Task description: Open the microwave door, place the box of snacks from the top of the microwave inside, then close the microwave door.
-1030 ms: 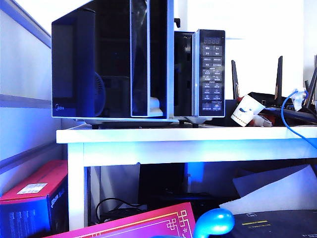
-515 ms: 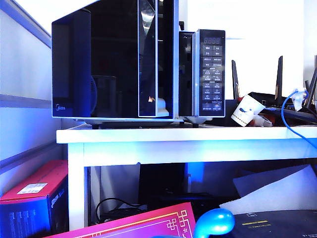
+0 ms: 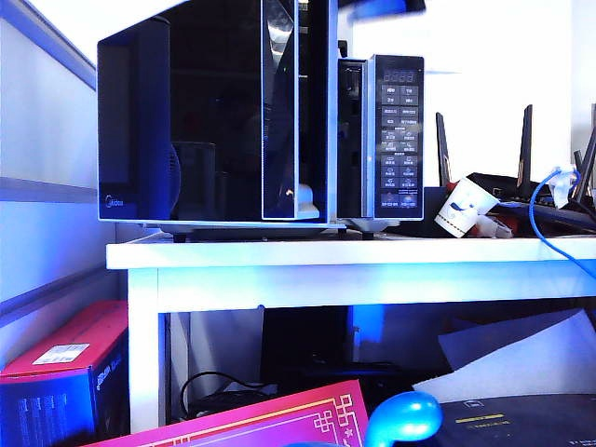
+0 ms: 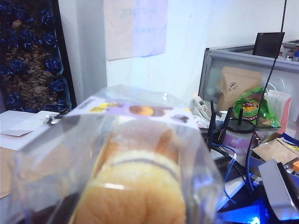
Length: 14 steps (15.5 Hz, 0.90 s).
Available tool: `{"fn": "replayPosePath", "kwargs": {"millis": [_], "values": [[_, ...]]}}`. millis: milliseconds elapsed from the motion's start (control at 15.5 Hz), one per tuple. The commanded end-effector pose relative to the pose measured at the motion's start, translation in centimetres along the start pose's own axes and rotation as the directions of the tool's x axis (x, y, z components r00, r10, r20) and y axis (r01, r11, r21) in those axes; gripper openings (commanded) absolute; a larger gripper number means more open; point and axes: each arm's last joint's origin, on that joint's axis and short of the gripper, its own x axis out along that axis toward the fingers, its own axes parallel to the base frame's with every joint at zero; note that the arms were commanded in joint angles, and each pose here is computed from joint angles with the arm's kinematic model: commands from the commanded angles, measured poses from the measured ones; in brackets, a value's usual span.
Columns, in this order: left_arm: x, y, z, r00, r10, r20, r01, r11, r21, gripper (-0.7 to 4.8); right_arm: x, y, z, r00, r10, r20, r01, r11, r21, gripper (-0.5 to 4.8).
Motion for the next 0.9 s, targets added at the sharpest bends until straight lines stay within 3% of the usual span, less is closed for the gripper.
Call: {"fn": "replayPosePath", "kwargs": {"millis": [64,579,901], "values": [[-0.3,-0.1,0.6,0.999,-0.002,0.039,0.002,1.000,0.012,2.77,-0.3,0.4,0.5,0.993,0.112,0.031,-0.112,0.994,-0.007,2.34],[-0.3,-0.1,0.3,1.000,-0.001,0.004,0.001,1.000,0.008,2.77,-0.6,1.4,0.7,0.901,0.426,0.089,-0.429,0.903,0.019,2.29],[-0.3,-0.1,0.2,1.000,-0.001,0.002,0.001,1.000,0.010,2.77,-0.5,2.5,0.9,0.851,0.515,0.102,-0.521,0.853,0.042,2.29]]}}
